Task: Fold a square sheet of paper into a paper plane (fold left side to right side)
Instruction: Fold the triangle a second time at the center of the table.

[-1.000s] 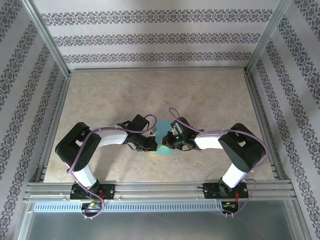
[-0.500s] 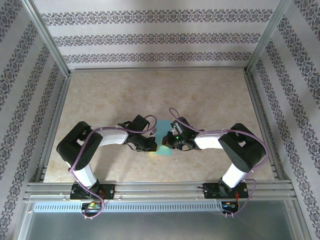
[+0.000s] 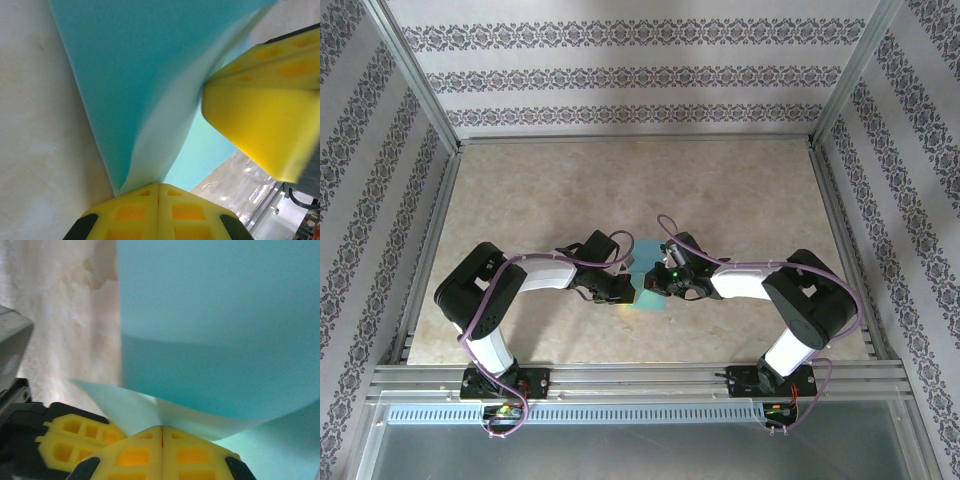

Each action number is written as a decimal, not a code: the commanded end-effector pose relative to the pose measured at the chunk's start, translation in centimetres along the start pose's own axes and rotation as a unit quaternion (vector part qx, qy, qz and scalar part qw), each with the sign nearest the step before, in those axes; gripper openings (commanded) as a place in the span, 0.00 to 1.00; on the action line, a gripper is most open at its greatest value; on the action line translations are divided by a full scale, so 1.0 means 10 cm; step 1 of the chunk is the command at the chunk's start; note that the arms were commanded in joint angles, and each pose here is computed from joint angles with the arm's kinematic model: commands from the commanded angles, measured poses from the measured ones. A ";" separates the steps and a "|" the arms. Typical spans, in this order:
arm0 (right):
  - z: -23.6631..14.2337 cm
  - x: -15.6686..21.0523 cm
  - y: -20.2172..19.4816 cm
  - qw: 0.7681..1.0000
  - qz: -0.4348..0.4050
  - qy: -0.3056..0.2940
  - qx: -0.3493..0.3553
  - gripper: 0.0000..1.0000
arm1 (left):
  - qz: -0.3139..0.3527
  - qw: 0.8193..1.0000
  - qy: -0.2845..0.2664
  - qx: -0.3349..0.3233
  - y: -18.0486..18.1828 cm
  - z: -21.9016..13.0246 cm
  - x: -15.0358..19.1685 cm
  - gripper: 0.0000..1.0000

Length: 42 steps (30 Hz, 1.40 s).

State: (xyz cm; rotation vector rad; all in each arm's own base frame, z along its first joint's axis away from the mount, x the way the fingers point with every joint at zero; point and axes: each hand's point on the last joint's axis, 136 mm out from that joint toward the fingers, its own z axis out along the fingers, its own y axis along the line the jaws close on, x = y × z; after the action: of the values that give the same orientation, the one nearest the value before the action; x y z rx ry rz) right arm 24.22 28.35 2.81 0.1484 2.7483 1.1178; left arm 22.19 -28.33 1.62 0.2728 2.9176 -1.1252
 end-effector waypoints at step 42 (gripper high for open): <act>-0.24 -0.48 -0.75 0.997 0.026 -0.043 0.060 0.00 | -0.043 0.996 0.043 -0.070 0.43 0.15 0.30 0.00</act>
State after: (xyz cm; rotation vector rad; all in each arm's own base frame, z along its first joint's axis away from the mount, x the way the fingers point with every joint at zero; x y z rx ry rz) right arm 28.04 23.36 1.50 0.2266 2.7215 1.0648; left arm 22.24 -28.68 1.50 0.2824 2.9075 -1.1544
